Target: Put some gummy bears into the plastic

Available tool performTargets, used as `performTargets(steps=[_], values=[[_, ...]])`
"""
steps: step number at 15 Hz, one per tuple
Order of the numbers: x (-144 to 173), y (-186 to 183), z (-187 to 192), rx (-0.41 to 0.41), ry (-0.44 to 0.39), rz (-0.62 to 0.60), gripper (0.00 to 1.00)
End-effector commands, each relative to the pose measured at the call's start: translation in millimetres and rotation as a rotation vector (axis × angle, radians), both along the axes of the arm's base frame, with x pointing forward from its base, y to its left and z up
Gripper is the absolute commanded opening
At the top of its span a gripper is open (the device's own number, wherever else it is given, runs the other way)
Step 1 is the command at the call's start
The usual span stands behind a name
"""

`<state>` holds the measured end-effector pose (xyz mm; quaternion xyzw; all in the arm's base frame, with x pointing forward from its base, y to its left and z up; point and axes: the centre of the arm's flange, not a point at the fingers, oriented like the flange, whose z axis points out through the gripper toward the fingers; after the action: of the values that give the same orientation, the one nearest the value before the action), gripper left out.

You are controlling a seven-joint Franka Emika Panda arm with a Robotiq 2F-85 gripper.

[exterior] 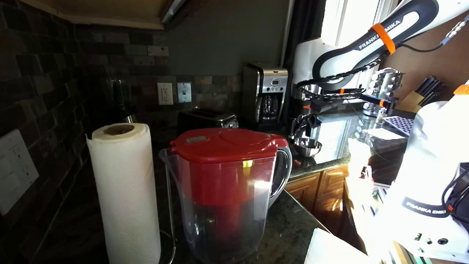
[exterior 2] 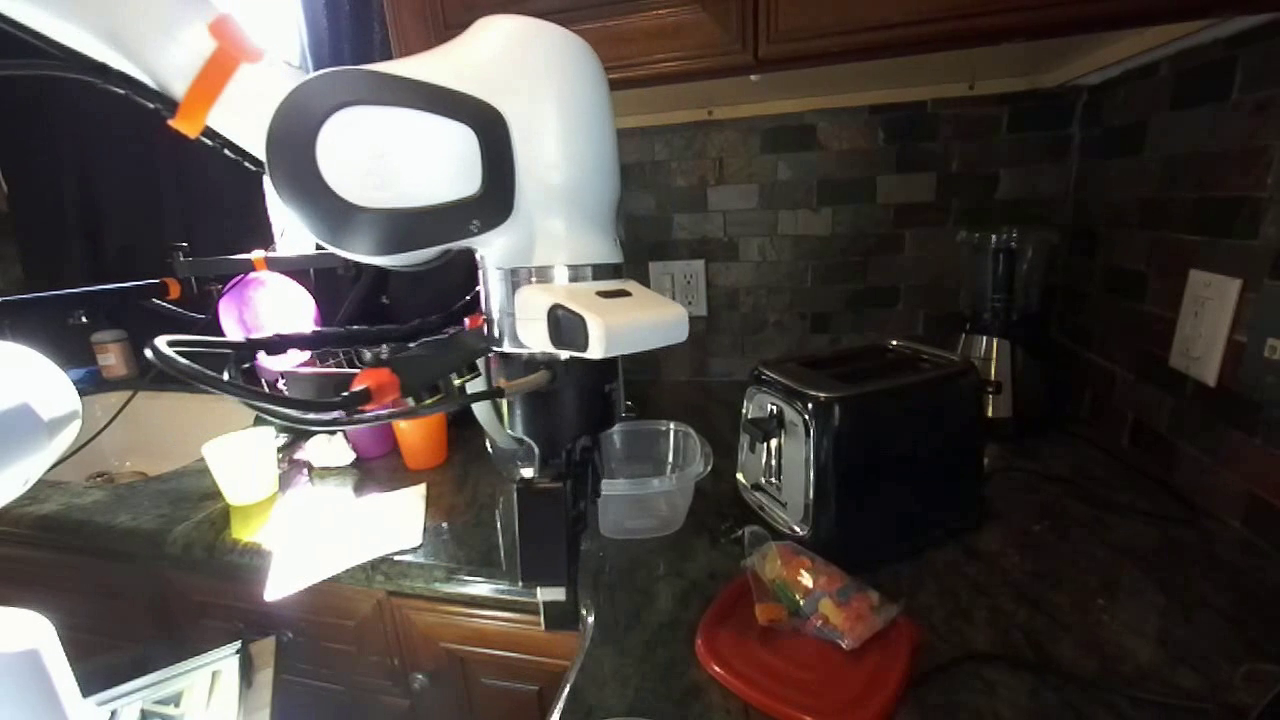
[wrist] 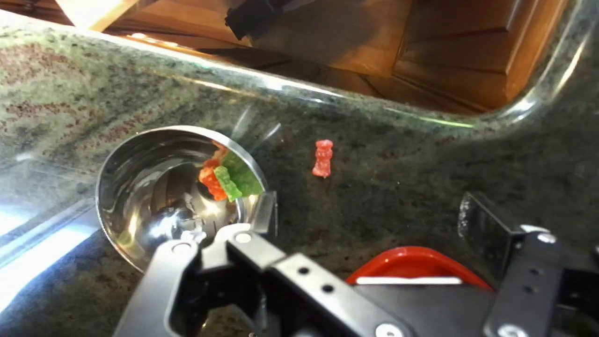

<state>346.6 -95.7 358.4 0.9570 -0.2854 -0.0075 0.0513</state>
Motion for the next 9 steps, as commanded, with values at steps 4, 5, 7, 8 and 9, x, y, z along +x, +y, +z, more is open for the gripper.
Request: performTargets(steps=[4,5,7,8,9], values=[[-11,37,-38,-0.105,-0.044,-0.250,1.00],[-9,35,-40,-0.127,-0.027,-0.276,1.00],[-7,29,-46,-0.185,-0.019,-0.304,1.00],[-6,25,-51,-0.204,-0.012,-0.305,1.00],[-7,22,-56,-0.206,0.005,-0.303,1.00]])
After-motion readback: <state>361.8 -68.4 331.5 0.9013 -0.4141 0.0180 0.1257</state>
